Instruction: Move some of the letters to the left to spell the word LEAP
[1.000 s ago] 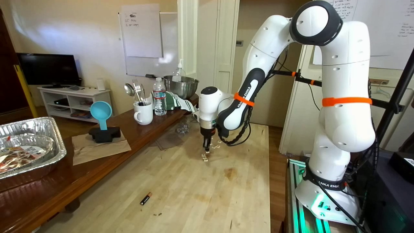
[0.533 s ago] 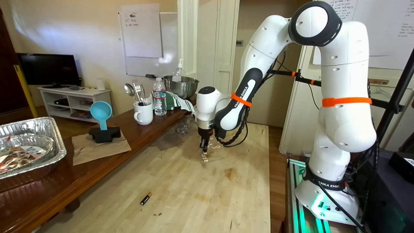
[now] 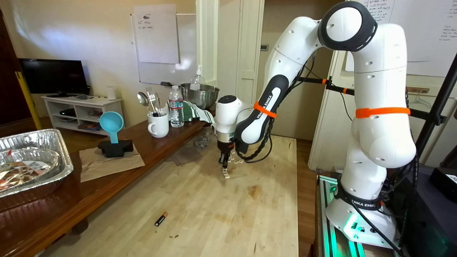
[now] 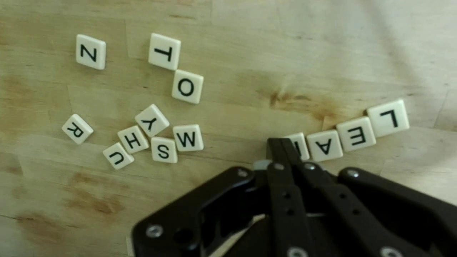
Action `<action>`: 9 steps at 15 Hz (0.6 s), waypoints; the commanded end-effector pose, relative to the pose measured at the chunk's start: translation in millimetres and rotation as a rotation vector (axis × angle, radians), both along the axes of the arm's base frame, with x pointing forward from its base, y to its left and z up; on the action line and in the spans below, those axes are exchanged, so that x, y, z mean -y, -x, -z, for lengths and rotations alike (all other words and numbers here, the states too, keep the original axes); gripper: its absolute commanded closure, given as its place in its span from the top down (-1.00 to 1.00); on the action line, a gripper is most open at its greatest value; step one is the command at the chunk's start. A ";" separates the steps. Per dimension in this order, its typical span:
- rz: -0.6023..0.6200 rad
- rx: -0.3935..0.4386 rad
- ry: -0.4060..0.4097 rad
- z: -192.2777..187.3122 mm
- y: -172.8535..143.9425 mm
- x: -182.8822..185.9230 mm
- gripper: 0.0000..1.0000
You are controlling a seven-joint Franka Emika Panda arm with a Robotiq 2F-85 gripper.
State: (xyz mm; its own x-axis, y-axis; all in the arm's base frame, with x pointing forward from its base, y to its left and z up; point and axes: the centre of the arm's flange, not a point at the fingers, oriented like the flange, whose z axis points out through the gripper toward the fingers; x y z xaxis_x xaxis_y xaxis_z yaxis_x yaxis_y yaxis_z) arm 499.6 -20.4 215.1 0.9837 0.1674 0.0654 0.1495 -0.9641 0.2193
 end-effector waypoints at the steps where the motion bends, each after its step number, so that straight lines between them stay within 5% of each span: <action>1: 0.030 -0.046 -0.002 17.9 -3.1 -7.9 -1.00; 9: 0.031 -0.063 0.002 17.7 -2.8 -10.2 -1.00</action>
